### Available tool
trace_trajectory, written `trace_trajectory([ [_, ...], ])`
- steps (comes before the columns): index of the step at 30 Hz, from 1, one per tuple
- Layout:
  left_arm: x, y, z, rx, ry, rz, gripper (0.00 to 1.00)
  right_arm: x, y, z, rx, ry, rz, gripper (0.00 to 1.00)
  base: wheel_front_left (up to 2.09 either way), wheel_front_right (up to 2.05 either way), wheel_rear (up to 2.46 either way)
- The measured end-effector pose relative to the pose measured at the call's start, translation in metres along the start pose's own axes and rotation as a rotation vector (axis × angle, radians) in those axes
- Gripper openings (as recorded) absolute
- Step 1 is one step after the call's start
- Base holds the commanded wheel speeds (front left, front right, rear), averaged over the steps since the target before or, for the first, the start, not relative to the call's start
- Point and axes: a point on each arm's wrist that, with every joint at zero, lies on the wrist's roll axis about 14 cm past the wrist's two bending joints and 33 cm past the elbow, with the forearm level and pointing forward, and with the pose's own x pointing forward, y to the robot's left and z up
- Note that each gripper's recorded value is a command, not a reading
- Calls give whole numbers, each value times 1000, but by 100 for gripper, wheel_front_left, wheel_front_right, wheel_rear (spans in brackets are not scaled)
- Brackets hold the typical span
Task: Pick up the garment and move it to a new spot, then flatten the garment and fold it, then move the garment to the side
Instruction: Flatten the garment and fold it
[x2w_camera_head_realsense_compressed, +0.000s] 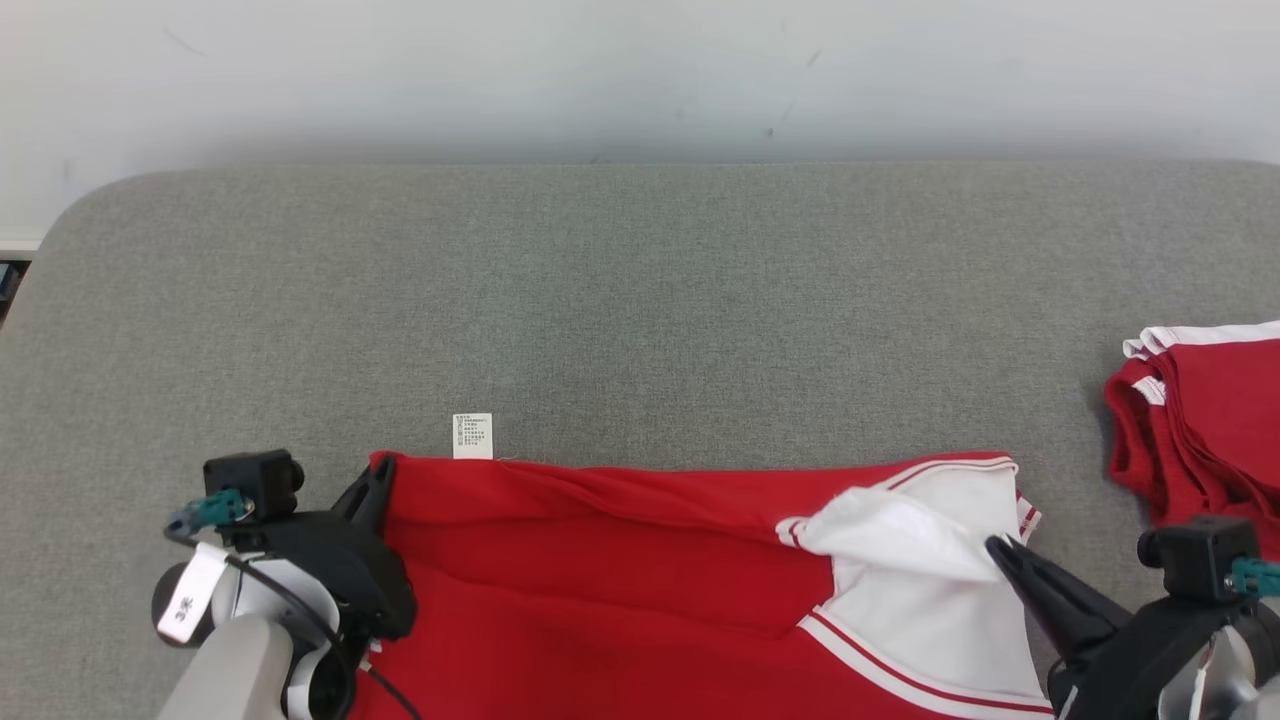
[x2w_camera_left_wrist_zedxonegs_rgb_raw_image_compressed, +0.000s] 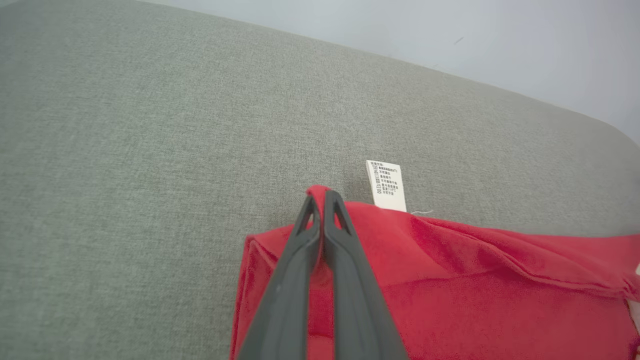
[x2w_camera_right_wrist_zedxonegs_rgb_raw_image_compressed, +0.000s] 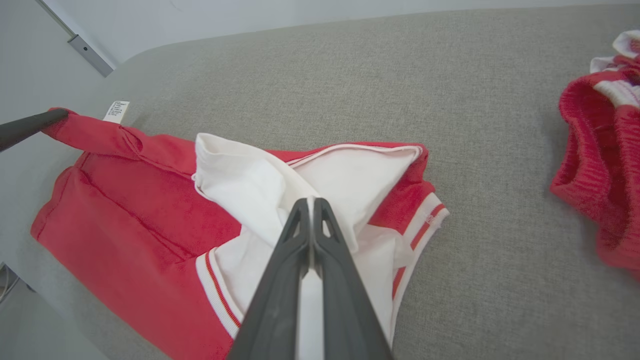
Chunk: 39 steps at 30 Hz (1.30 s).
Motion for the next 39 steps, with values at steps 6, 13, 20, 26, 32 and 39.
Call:
trace_trajectory([
  [6, -6, 11, -9, -25, 8, 38, 0, -14, 0, -17, 38, 69, -24, 0, 0, 0, 0],
  [13, -11, 16, -16, -64, 15, 58, 0, -26, 11, -29, 88, 139, -8, 0, 0, 0, 0],
  [20, -13, 18, -19, -74, 13, 70, 49, -38, 15, -40, 116, 215, -11, 0, 0, 0, 0],
  [26, -14, 16, -19, -72, 17, 68, 100, -47, 20, -49, 138, 287, -1, 0, 0, 0, 0],
  [32, -20, 24, -26, -75, 32, 102, 100, -54, 26, -57, 168, 346, 7, 40, 0, 0, 0],
  [39, -23, 29, -12, -61, -23, 119, 100, -64, 24, -73, 202, 423, -18, 100, 0, 0, 0],
])
